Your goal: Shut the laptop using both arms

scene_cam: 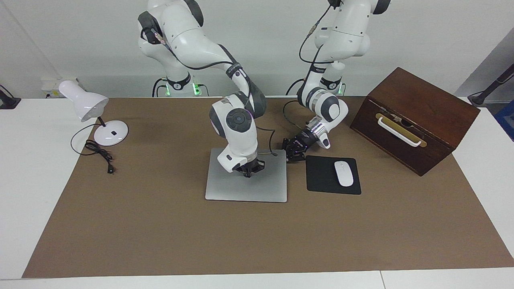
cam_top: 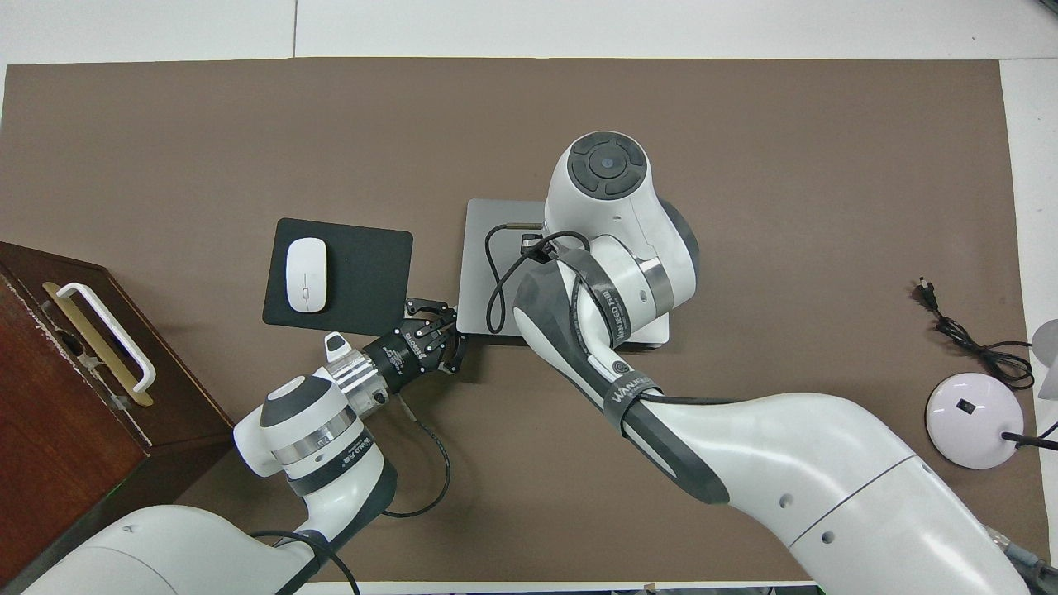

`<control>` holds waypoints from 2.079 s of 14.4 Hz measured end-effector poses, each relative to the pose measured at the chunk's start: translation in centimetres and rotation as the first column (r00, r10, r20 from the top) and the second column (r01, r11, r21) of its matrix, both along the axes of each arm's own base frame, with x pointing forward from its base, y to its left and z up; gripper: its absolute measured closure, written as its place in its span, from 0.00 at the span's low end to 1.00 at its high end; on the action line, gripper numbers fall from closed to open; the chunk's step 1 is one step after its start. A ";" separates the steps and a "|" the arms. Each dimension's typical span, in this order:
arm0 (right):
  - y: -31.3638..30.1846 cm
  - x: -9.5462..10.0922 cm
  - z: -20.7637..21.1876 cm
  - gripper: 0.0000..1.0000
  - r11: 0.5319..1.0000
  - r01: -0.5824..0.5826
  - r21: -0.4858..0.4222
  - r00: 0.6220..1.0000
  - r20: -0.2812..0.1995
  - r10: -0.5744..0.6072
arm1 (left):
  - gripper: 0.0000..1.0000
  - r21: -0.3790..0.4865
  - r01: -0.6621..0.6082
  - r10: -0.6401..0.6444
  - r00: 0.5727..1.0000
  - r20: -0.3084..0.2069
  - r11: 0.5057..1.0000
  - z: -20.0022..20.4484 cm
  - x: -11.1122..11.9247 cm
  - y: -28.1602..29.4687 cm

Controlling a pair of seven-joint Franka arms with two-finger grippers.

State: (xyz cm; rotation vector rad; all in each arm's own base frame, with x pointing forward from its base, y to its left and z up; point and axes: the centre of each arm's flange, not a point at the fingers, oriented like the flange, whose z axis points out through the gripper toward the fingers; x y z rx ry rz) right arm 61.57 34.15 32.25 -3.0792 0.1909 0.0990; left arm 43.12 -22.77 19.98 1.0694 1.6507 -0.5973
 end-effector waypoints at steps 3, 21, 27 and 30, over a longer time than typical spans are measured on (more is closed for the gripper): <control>0.0 -0.1 -0.2 0.99 1.000 -0.001 0.000 1.000 0.000 0.001 | 0.99 0.000 0.000 0.000 1.000 0.000 1.000 0.0 0.0 0.0; -2.5 -0.9 13.2 0.99 0.999 0.007 0.039 0.992 0.123 -0.012 | 0.99 0.001 -0.005 0.005 1.000 0.001 1.000 0.0 0.2 0.1; -8.8 -0.4 19.5 0.99 0.995 -0.092 0.026 0.982 0.170 0.086 | 0.99 0.003 -0.028 0.028 1.000 0.007 1.000 0.0 1.1 0.8; -12.1 -0.2 22.4 0.99 0.990 -0.138 0.016 0.971 0.201 0.132 | 0.99 0.002 -0.040 0.040 0.999 0.010 0.999 0.0 1.6 1.3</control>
